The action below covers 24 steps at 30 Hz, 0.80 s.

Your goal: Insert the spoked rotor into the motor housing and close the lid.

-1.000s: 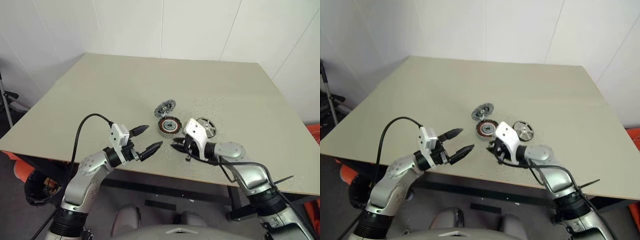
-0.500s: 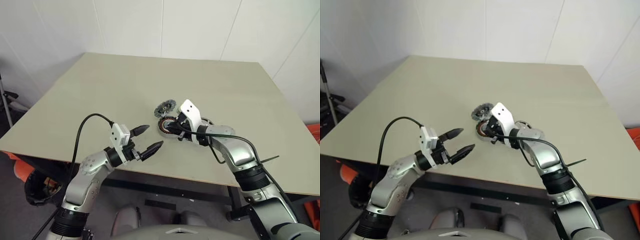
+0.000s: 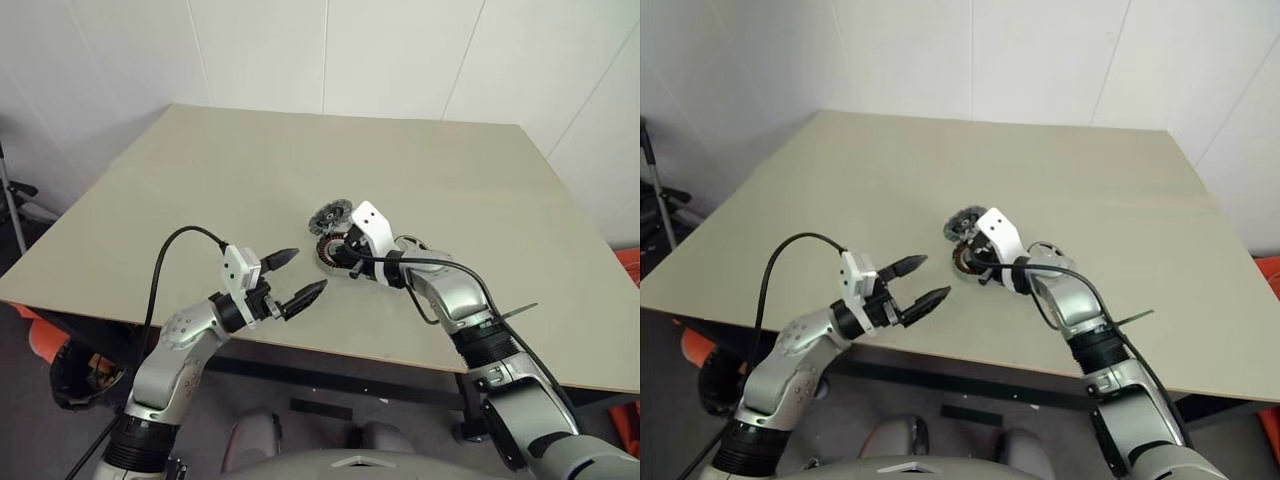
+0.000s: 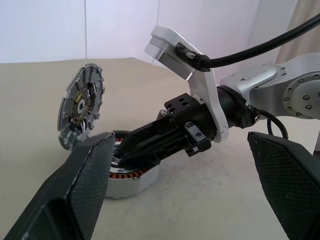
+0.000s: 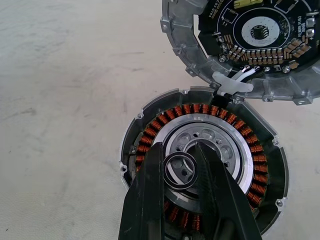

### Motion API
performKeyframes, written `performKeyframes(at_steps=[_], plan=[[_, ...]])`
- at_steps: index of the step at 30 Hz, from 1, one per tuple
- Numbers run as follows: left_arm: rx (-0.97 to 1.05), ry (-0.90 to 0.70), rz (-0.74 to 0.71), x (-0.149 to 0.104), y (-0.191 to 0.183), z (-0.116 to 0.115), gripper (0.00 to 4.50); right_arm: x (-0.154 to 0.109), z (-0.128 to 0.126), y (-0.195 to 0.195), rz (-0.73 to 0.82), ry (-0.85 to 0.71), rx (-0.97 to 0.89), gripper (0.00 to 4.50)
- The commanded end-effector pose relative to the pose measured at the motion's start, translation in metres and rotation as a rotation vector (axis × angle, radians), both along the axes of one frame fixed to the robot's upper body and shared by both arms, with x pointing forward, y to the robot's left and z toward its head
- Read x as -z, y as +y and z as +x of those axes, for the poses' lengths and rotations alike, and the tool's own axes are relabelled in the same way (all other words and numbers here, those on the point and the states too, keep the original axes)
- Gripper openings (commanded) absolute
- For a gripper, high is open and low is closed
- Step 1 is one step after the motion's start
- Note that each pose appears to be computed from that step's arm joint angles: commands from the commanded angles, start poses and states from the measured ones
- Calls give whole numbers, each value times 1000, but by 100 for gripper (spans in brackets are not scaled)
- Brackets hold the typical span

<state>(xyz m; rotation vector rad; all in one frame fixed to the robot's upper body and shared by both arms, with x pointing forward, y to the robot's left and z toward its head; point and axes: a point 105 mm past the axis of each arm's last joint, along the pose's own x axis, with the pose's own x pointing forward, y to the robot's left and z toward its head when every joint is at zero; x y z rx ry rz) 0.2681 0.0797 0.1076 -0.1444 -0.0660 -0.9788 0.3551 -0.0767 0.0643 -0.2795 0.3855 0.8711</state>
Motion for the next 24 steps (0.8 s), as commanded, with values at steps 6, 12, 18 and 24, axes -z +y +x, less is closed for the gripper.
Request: performKeyframes(at_steps=[6,12,18,24], plan=[[6,-43,-9,-10,-3,4,450,-18,16,2,15,-64,8,59],[1,-39,-8,-5,-2,6,450,-19,21,-2,14,-67,18,59],[0,-37,-8,-2,0,6,450,-18,21,-3,18,-60,16,59],[3,-37,-7,-1,0,5,450,-21,16,1,41,-58,-3,231]])
